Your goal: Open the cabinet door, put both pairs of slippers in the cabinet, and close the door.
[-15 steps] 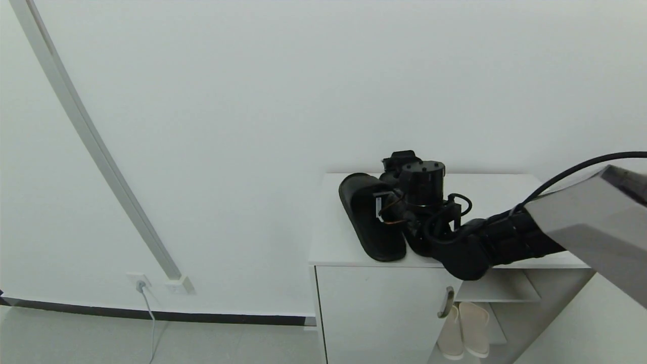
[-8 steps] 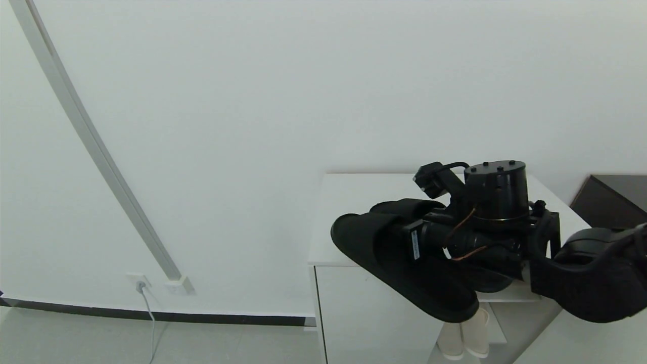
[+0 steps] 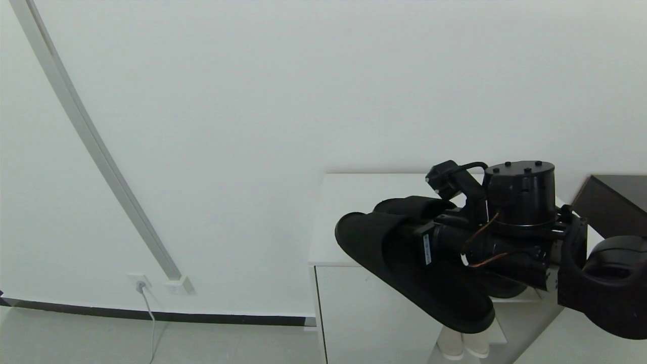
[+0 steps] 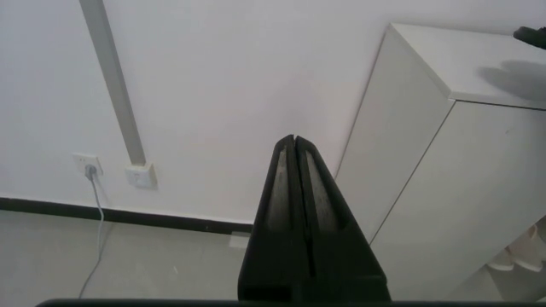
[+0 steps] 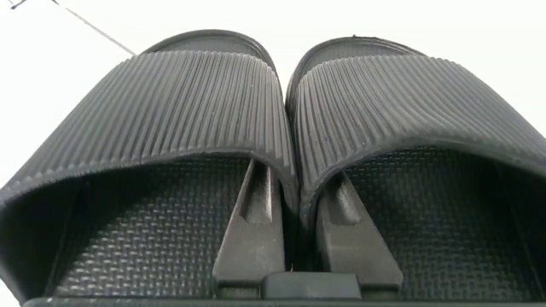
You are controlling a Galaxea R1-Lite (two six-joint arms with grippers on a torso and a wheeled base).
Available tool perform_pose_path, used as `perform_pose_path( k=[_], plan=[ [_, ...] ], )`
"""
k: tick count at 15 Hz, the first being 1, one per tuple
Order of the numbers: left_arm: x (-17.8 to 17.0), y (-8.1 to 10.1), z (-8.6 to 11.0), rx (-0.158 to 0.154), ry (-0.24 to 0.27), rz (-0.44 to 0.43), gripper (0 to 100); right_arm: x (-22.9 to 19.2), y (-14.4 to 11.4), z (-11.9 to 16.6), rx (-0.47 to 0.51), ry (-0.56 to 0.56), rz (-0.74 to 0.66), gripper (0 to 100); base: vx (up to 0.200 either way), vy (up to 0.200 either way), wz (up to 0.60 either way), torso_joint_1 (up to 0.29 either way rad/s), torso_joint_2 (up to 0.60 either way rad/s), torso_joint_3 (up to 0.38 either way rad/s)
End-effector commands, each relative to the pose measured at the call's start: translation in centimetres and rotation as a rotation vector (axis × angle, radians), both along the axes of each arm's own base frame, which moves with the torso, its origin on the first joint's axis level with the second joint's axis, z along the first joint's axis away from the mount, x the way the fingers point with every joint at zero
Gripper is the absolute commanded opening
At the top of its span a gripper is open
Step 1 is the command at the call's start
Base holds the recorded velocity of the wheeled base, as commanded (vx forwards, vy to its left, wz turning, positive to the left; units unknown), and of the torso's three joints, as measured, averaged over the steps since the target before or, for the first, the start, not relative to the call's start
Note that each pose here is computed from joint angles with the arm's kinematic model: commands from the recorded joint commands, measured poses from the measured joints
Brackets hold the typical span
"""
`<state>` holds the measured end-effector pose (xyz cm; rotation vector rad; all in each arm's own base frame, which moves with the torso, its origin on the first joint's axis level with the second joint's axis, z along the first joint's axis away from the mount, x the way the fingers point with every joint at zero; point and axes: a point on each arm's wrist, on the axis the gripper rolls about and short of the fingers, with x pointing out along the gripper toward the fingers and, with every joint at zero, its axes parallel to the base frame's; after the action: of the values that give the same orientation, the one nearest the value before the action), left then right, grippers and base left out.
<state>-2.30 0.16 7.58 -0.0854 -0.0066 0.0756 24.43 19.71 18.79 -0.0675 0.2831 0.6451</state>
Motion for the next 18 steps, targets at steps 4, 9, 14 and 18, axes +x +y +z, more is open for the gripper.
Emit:
perform_pose_path(
  k=[4,9,14,18],
  plan=[
    [0.0,0.0,0.0,-0.001,0.000,-0.002,0,-0.3,-0.1,-0.4,-0.008,0.002,0.002,0,-0.150,0.000,0.00,0.007,0.00,0.002],
    [0.0,0.0,0.0,-0.001,0.000,-0.002,0,-0.9,0.2,-0.5,-0.012,0.004,0.019,0,-0.200,0.000,0.00,0.001,0.00,0.005],
    [0.0,0.0,0.0,-0.001,0.000,-0.002,0,-1.6,0.6,-1.1,-0.026,0.023,0.045,0,-0.120,0.000,0.00,0.002,0.00,0.000],
    [0.0,0.0,0.0,-0.001,0.000,-0.002,0,-1.9,0.9,-1.3,-0.031,0.028,0.057,0,0.000,0.000,0.00,0.000,0.00,0.000]
  ],
)
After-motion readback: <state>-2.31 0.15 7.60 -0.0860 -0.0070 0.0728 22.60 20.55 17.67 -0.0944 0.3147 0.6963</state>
